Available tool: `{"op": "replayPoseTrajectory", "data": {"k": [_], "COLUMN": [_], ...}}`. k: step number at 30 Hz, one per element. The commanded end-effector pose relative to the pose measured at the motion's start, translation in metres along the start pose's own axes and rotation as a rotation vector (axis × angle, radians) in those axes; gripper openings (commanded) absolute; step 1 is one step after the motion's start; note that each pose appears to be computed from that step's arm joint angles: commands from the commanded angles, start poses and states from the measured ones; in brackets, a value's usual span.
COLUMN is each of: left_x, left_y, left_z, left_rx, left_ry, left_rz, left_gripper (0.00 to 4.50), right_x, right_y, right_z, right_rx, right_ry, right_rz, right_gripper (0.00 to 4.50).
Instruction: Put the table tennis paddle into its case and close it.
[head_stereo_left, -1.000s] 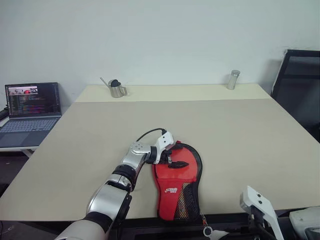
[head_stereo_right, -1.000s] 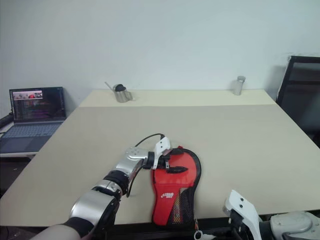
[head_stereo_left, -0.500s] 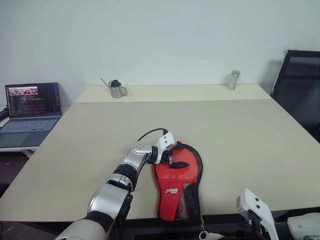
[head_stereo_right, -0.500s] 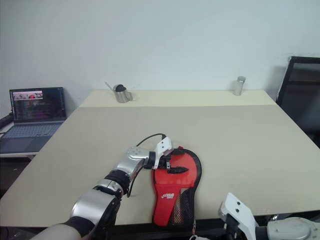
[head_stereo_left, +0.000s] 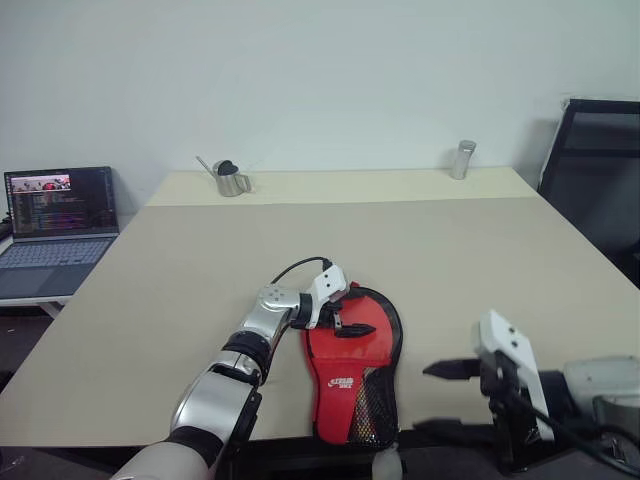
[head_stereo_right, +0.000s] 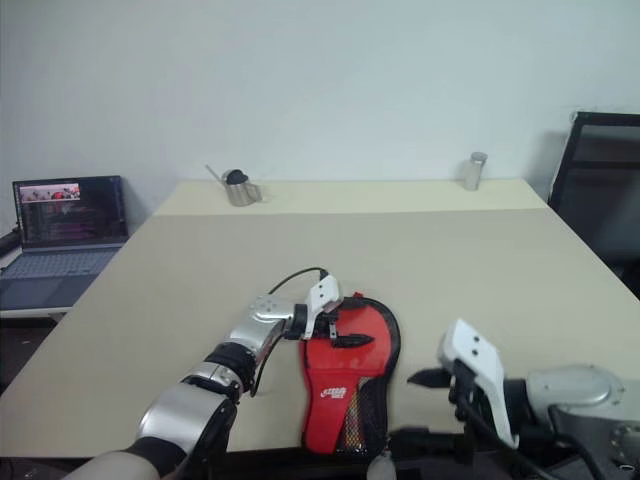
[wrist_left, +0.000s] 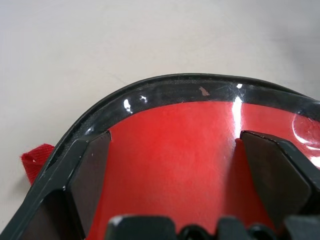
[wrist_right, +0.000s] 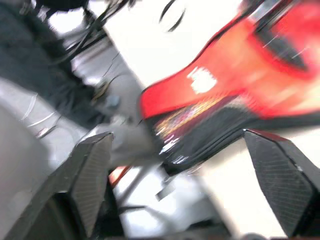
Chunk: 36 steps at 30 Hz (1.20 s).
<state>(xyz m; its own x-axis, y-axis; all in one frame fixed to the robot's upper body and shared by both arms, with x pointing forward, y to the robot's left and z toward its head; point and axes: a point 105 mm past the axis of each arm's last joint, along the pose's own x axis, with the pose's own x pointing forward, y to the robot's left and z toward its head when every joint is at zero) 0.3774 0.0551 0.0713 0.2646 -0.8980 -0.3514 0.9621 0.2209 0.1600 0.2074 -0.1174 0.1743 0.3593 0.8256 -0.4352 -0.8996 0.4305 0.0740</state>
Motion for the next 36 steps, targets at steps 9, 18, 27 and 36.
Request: {"op": "replayPoseTrajectory", "data": {"k": [9, 18, 27, 36], "left_x": [-0.028, -0.107, -0.154, -0.137], "left_y": [-0.016, -0.025, -0.033, -0.020], "left_z": [-0.010, 0.020, 0.008, 0.009], "left_rx": [-0.042, -0.079, -0.129, -0.106], "left_ry": [-0.028, -0.096, -0.067, -0.082], "left_rz": [0.007, 0.182, 0.438, 0.496], "left_gripper": [4.50, 4.50, 4.50, 4.50], "right_x": [0.026, 0.056, 0.041, 0.030], "right_y": [-0.116, -0.152, -0.167, -0.175], "right_z": [0.038, 0.038, 0.016, 0.015], "right_rx": [-0.124, -0.159, -0.189, -0.228], "right_ry": [-0.378, -0.430, -0.307, -0.259], "right_rz": [-0.285, -0.220, -0.130, -0.147], "right_gripper": [4.48, 4.48, 4.48, 4.48]}}
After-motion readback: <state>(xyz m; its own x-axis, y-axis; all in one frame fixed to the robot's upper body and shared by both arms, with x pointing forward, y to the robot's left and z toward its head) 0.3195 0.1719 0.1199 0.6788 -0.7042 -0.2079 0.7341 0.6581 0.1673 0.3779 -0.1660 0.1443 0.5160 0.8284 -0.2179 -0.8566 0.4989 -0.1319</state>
